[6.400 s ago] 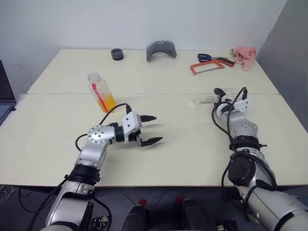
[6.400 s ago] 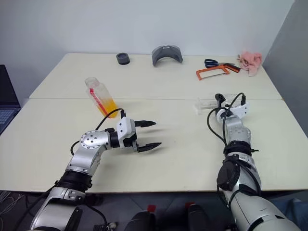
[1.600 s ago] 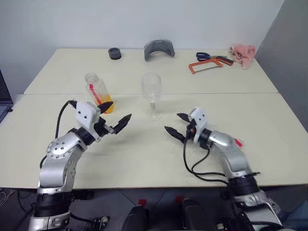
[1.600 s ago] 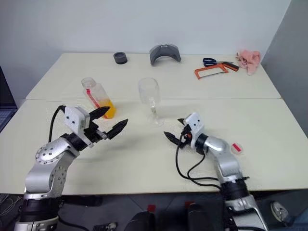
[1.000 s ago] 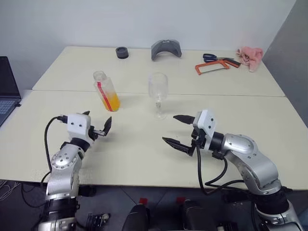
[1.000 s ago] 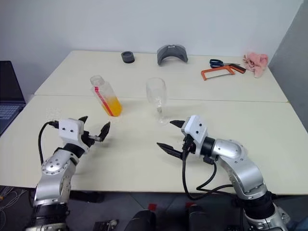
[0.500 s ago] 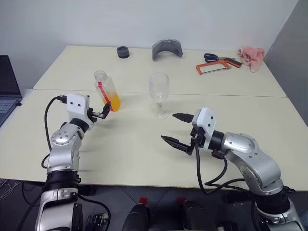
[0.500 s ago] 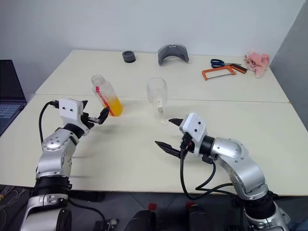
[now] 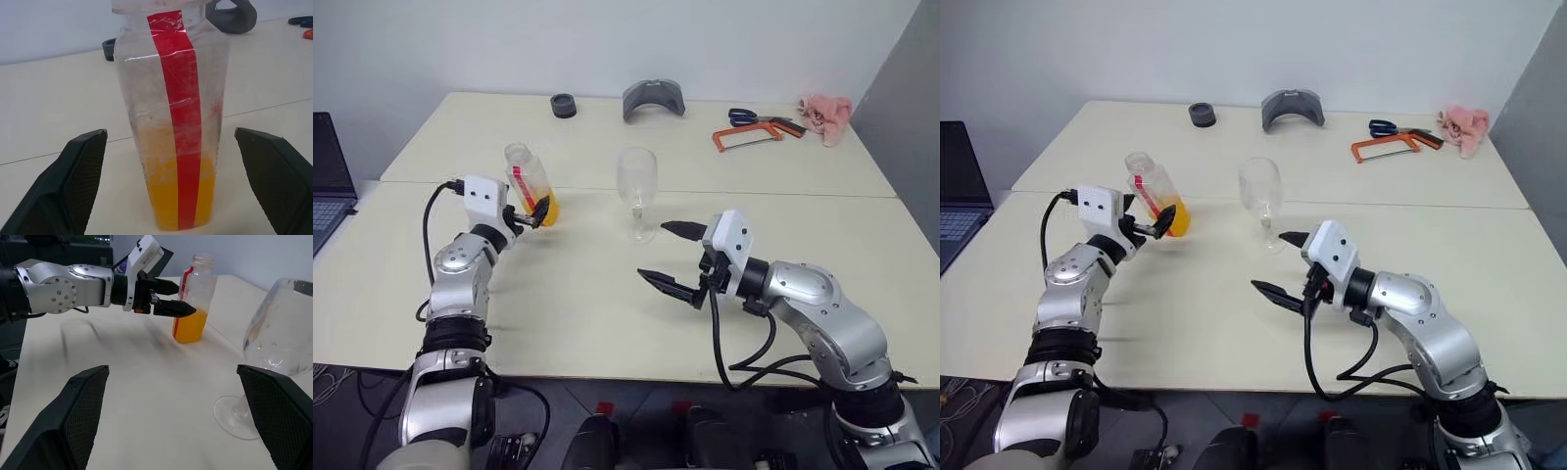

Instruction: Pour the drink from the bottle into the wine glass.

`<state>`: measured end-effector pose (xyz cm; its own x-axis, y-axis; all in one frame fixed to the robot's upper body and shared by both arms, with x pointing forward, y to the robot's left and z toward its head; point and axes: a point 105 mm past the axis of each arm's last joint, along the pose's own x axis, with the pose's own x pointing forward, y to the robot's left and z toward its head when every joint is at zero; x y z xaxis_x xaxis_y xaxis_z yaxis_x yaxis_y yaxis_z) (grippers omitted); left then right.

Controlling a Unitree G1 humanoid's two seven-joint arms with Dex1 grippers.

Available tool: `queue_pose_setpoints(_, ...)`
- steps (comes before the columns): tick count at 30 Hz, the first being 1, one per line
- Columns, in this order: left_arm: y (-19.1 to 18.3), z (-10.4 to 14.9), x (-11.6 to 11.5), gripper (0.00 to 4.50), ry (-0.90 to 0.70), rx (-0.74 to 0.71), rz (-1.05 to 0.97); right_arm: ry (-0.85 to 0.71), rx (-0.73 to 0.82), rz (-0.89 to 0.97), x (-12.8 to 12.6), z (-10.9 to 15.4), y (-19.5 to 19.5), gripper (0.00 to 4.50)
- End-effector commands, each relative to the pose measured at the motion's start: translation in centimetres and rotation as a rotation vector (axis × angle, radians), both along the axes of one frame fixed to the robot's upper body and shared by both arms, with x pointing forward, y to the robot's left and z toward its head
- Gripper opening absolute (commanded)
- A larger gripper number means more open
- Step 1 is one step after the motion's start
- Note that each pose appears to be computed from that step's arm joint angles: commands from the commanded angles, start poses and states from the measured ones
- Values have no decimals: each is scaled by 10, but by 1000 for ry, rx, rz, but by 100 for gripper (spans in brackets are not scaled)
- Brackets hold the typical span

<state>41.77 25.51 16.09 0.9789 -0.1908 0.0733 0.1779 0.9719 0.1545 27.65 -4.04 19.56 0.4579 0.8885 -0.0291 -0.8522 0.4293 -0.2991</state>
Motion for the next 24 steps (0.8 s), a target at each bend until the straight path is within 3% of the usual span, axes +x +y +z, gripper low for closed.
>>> queue_pose_setpoints(1, -2, 20, 6, 450, -62, -11, -5, -56, 24, 34, -7, 15, 5, 447)
queue_pose_setpoints(9, -11, 25, 17, 450, -68, -30, -40, -71, 31, 33, -7, 19, 7, 447)
queue_pose_setpoints(12, -13, 24, 18, 389, -68, -35, -47, -74, 34, 30, -7, 20, 7, 450)
queue_pose_setpoints(19, -12, 22, 19, 186, -60, -103, -59, -81, 35, 16, -6, 21, 6, 450)
queue_pose_setpoints(24, -27, 40, 18, 173, -123, -25, -116, -105, 46, -37, 0, 26, -2, 450)
